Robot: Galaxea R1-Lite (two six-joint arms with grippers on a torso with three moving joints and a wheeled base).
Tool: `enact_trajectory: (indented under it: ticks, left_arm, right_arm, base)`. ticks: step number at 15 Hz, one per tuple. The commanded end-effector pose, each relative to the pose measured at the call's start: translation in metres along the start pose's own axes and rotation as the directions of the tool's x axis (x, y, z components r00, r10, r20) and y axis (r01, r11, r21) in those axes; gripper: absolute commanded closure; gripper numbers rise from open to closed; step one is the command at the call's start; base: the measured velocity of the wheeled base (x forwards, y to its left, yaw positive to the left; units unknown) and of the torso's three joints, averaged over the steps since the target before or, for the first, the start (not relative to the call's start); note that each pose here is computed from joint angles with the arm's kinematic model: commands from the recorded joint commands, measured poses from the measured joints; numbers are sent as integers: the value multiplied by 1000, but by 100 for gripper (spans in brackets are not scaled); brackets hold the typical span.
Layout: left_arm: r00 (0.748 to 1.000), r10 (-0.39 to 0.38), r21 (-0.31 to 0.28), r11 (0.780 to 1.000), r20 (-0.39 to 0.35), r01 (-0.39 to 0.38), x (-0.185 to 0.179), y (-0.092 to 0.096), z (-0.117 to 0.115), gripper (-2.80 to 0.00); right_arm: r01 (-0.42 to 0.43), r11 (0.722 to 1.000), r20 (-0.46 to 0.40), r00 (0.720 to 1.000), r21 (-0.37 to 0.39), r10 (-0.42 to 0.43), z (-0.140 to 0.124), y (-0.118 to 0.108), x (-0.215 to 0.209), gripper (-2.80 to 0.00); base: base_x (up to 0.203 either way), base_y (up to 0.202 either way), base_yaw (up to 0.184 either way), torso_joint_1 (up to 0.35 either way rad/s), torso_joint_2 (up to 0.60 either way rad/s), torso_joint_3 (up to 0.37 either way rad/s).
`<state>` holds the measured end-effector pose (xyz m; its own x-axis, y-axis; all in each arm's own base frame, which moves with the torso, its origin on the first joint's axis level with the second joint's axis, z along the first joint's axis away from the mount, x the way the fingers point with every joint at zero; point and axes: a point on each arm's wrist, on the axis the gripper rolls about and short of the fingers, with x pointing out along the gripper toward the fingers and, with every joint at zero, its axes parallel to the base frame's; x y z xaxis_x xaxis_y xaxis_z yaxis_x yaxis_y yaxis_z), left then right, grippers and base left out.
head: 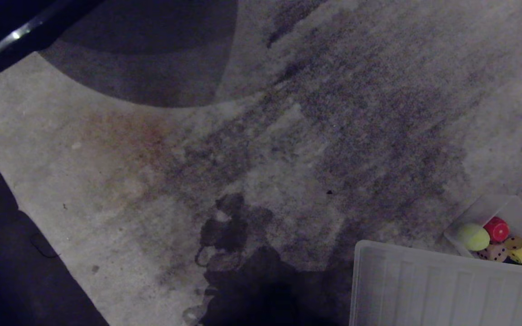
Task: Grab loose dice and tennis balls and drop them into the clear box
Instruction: Close the lid
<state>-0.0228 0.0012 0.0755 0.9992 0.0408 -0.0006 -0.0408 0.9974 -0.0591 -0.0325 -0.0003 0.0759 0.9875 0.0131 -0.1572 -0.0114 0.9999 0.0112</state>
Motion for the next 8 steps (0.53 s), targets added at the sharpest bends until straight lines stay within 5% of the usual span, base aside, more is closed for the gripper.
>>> enact_trajectory:
  ticks: [1, 6, 8]
  left_arm:
    - [1000, 1, -1, 1000, -2, -1, 0, 0, 0, 0]
    - [1000, 1, -4, 1000, -2, -1, 0, 0, 0, 0]
    - [1000, 1, -2, 1000, -2, -1, 0, 0, 0, 0]
  right_arm:
    - [-2, 1000, -3, 1000, 0, 2, 0, 0, 0, 0]
    - [-1, 1000, -3, 1000, 0, 1, 0, 0, 0, 0]
    - [-1, 1000, -3, 1000, 0, 1, 0, 0, 0, 0]
  base:
    - [-177, 0, -2, 2, 2, 7]
    - [-176, 0, 0, 1, 1, 3]
    - [-46, 0, 2, 1, -1, 1]
